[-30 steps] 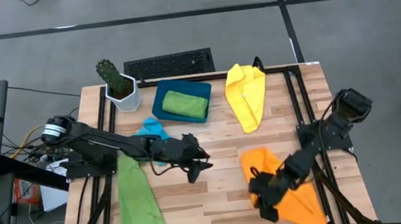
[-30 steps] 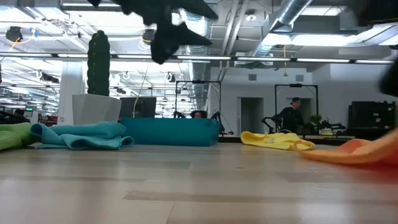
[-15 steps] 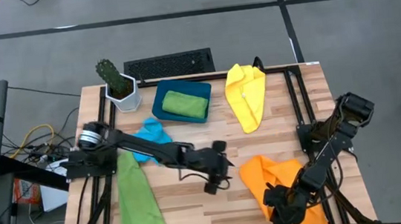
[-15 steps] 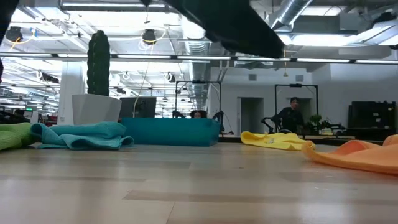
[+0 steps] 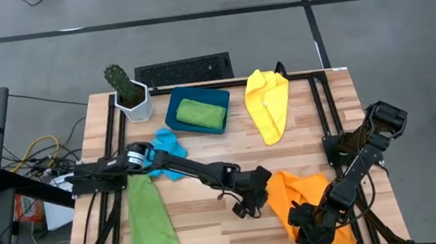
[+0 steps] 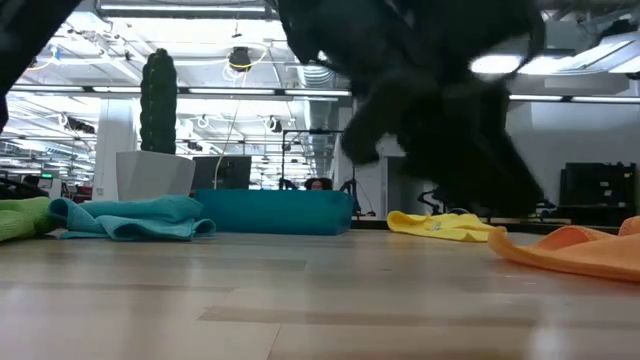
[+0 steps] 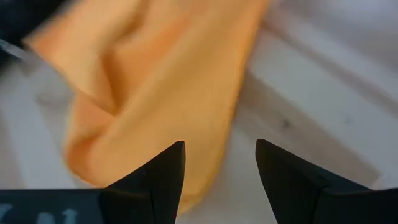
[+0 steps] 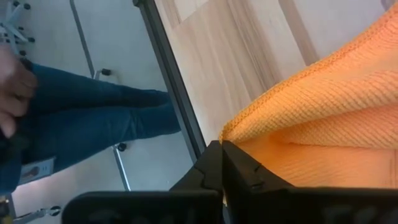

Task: Fold microfiber towels
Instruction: Fold the orange towel

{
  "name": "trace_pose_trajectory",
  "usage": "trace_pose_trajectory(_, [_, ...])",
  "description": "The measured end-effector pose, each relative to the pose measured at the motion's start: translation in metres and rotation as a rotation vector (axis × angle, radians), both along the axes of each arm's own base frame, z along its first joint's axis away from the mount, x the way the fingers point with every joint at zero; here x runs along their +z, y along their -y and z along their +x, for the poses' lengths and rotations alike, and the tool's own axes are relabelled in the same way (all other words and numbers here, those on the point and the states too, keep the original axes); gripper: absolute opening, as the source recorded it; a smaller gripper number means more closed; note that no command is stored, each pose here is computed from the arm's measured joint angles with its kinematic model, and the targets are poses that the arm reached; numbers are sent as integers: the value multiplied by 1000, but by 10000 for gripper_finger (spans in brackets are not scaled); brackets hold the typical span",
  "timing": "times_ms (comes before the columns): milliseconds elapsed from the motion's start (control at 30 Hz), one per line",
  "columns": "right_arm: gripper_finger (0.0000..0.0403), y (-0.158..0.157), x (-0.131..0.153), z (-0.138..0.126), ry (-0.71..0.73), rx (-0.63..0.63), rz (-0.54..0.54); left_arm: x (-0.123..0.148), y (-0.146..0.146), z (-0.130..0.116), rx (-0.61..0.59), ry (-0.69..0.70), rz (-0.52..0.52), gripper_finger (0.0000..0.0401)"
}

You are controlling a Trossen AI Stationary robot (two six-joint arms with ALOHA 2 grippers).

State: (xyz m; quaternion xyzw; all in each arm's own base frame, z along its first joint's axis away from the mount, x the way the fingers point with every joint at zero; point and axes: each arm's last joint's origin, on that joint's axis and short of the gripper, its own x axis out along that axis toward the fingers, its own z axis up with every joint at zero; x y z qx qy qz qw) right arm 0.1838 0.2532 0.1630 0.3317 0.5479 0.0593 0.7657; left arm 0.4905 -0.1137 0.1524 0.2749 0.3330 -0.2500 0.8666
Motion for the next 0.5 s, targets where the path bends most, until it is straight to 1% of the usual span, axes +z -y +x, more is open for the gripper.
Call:
trace_pose_trajectory(133, [19,-1,0,0,3,2,4,-13,-7,4,12,-16,20,192])
trace_pose_trajectory(267, [25,-1,1,0,8,3,11,-20,-19,6,74,-41,21,192])
trace_pose_trajectory(367, [25,-1,1,0,11,8,9,-20,-30,7,66,-59,1,192])
trace_pose_trajectory(433, [23,-1,1,0,13,11,7,-22,-36,6,61,-92,1,192])
trace_pose_trajectory(500, [20,-1,1,0,13,10,7,-23,-39,5,57,-97,6,187])
